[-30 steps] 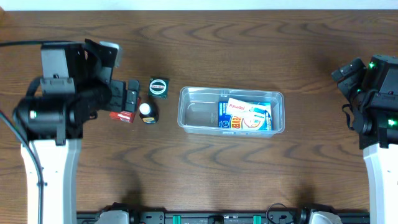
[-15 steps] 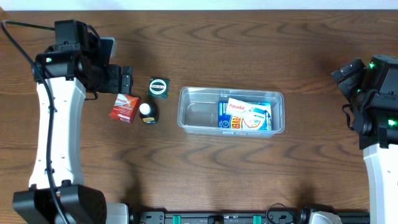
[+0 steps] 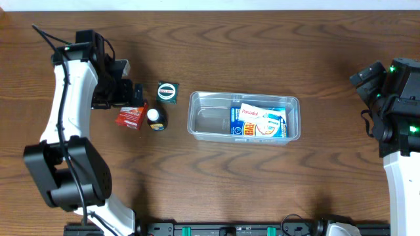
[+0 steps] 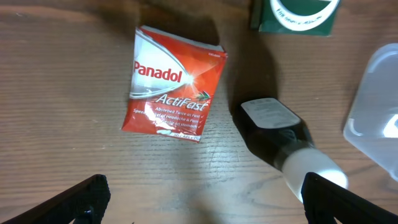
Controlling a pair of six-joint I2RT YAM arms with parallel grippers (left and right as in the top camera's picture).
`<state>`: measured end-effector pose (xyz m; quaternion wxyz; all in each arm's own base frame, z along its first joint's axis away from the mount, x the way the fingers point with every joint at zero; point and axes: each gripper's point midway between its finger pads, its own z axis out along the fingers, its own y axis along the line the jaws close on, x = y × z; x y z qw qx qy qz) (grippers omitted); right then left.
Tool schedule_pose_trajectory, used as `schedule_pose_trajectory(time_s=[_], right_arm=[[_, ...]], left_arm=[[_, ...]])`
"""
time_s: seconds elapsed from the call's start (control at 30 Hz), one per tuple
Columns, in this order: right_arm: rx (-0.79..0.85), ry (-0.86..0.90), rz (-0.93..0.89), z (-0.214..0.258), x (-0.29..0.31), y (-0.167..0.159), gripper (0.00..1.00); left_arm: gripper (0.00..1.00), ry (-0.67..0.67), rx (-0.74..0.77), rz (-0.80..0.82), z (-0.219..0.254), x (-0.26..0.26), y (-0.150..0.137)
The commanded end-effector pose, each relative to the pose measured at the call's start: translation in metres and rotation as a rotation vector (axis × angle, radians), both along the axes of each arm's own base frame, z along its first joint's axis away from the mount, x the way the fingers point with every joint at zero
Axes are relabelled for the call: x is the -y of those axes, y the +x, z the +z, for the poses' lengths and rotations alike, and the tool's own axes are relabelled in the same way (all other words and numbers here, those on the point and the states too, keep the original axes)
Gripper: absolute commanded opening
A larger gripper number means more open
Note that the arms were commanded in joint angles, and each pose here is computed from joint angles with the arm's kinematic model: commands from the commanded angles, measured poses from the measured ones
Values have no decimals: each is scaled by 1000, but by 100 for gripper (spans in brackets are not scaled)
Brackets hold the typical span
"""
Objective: Pack container
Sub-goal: 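Move the left gripper forward over the red Panadol ActiFast box, then lower the left gripper and grasp the red Panadol box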
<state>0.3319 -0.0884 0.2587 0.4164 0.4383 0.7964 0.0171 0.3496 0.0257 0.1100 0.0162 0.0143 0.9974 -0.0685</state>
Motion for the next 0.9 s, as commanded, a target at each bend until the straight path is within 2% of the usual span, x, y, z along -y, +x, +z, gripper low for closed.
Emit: schedule_pose_trajectory(time_s=[0.0,0.37,0.87], right_arm=[[8,4,-21,2,3,0,99],[8,4,-21,2,3,0,99],[8,4,-21,2,3,0,99]], left_arm=[[98,-5,-37,-4,-11,-2,-1],[98,-11,-91,-9,-38,-2,1],[98,71,-112,-45,-73,-19,10]])
